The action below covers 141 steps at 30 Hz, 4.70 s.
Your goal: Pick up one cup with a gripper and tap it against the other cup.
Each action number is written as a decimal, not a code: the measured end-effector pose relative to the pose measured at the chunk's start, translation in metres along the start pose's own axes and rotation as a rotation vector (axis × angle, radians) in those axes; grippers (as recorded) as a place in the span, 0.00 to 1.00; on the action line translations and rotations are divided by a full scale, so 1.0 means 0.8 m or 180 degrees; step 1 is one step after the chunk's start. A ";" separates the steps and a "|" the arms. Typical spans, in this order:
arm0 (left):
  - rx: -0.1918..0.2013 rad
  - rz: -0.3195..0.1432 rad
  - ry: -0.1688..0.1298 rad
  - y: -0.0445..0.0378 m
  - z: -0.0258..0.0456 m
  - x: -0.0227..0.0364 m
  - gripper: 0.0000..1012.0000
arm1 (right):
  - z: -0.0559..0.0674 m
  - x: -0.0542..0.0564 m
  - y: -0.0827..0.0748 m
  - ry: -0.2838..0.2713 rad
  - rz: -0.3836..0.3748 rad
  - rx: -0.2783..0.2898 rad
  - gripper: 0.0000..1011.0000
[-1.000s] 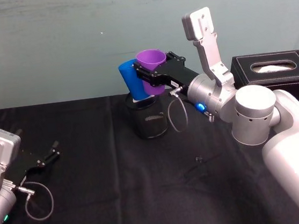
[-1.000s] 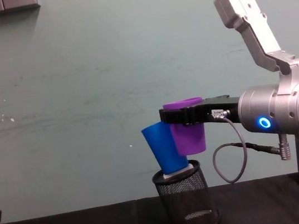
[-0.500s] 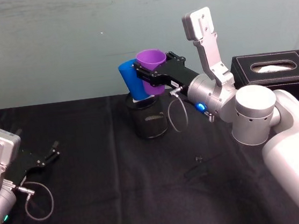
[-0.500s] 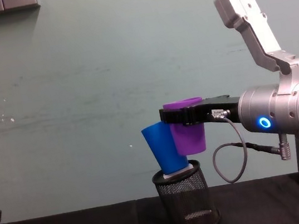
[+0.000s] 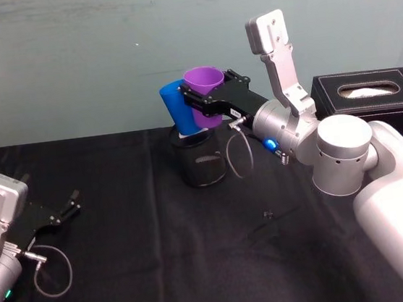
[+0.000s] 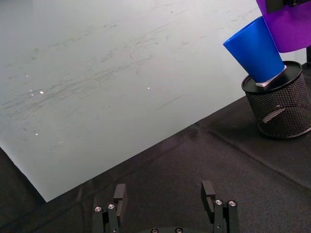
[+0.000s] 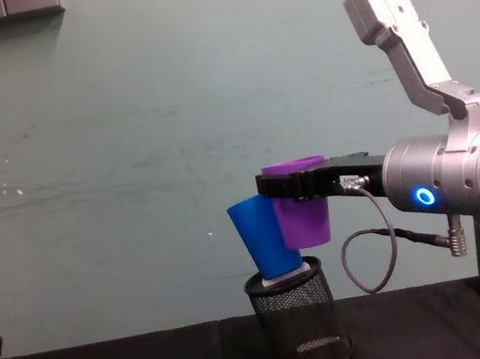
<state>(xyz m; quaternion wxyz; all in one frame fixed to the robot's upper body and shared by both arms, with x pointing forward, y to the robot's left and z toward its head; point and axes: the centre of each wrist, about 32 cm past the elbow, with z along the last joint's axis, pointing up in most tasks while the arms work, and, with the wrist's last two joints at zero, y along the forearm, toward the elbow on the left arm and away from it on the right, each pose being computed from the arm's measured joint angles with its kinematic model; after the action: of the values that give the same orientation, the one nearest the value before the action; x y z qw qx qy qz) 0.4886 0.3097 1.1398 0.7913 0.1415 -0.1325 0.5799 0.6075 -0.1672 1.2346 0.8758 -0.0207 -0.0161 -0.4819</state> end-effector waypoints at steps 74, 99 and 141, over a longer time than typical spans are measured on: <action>0.0000 0.0000 0.0000 0.000 0.0000 0.0000 0.99 | 0.000 0.000 0.000 0.0000 0.0000 0.0000 0.73; 0.0000 0.0000 0.0000 0.000 0.0000 0.0000 0.99 | 0.000 0.000 0.000 0.0000 0.0000 0.0000 0.73; 0.0000 0.0000 0.0000 0.000 0.0000 0.0000 0.99 | 0.000 0.000 0.000 0.0000 0.0000 0.0000 0.73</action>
<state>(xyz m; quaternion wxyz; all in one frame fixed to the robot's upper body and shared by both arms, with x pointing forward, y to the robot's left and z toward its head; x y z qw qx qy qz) 0.4886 0.3097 1.1398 0.7913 0.1415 -0.1325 0.5800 0.6075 -0.1673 1.2346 0.8758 -0.0208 -0.0161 -0.4819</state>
